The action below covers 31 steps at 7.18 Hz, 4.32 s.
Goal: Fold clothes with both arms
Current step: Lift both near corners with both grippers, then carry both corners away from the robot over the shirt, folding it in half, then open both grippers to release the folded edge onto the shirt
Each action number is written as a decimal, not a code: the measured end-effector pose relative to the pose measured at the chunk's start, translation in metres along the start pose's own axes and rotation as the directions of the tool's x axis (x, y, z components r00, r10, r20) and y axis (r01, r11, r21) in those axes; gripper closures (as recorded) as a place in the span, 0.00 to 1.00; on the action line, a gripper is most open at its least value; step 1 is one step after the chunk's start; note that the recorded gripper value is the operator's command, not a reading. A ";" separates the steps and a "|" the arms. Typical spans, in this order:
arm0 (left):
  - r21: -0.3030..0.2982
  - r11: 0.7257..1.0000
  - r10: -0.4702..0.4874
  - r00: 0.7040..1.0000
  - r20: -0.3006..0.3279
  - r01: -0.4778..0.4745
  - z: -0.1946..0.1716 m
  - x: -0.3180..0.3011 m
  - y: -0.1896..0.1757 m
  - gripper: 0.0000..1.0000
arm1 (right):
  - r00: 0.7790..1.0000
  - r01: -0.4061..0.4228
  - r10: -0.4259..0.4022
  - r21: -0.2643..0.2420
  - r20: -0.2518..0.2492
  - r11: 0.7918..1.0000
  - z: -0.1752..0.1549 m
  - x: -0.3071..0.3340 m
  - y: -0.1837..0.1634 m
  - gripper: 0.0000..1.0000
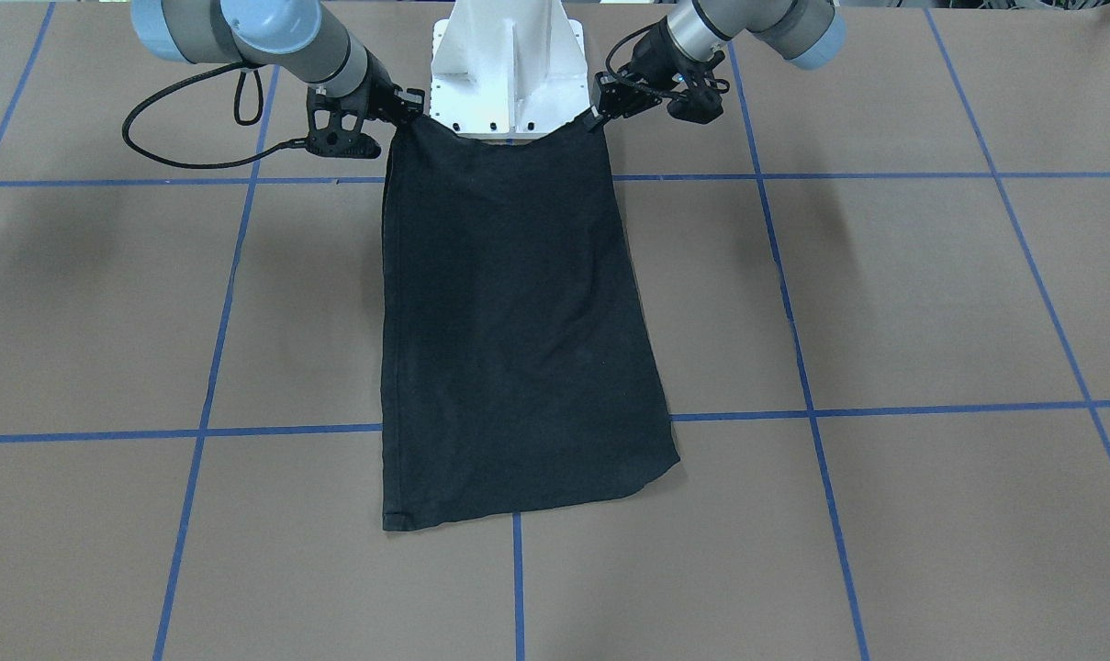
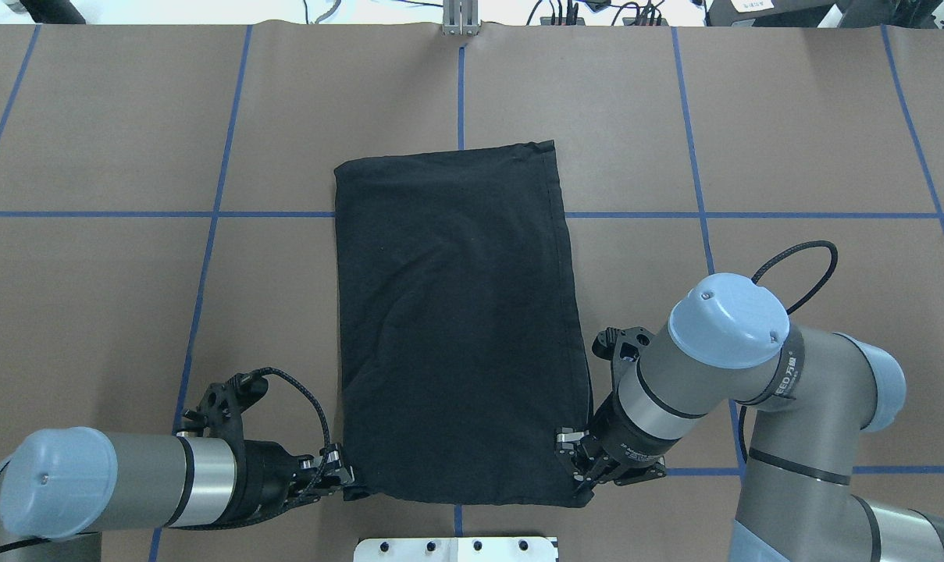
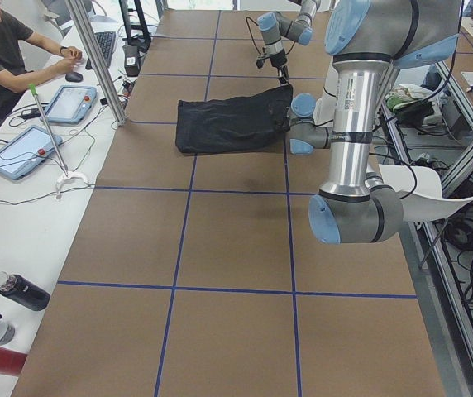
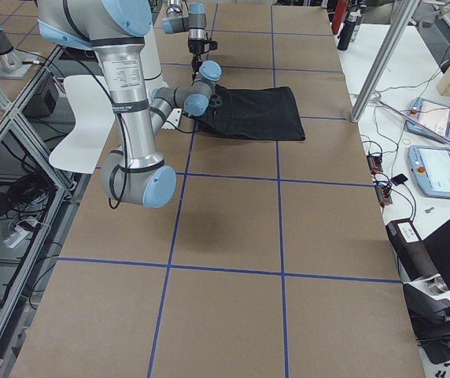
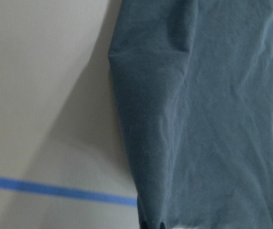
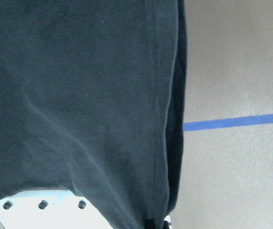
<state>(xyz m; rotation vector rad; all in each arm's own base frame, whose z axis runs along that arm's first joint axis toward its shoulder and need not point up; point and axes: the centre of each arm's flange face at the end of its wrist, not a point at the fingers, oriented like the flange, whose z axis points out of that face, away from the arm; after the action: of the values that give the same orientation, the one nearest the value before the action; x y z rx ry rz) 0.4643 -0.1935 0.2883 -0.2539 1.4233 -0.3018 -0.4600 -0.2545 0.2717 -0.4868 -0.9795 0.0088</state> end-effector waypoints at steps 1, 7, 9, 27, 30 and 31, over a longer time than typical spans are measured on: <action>-0.025 1.000 0.005 1.000 0.002 -0.005 -0.002 0.001 0.012 1.00 | 1.000 -0.012 0.013 -0.020 0.006 1.000 -0.002 -0.002 0.008 1.00; 0.020 1.000 -0.014 0.999 -0.043 0.015 -0.071 0.041 -0.068 1.00 | 0.989 -0.071 0.055 0.119 0.135 0.990 -0.110 -0.005 -0.067 1.00; 0.118 0.992 0.050 0.997 -0.066 -0.042 -0.090 0.071 -0.128 1.00 | 0.982 -0.114 0.081 0.188 0.173 0.976 -0.151 -0.019 -0.122 1.00; 0.529 0.847 -0.092 0.994 0.051 0.051 -0.033 0.139 -0.427 0.00 | 0.974 -0.208 0.135 0.467 0.184 0.860 -0.130 -0.069 -0.342 0.01; 0.560 0.828 -0.078 0.996 0.054 0.034 -0.060 0.140 -0.446 0.00 | 0.979 -0.161 0.080 0.480 0.185 0.863 -0.126 -0.085 -0.329 0.01; 0.560 0.828 -0.063 0.996 0.065 0.016 -0.063 0.139 -0.447 0.00 | 0.986 -0.076 -0.013 0.518 0.166 0.852 -0.114 -0.102 -0.314 0.01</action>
<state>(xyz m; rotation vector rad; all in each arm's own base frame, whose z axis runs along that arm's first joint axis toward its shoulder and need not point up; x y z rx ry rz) 0.3949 -0.6604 0.3077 0.1882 1.1899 -0.7216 -0.4925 -0.6021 0.2640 0.0061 -1.0801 0.3452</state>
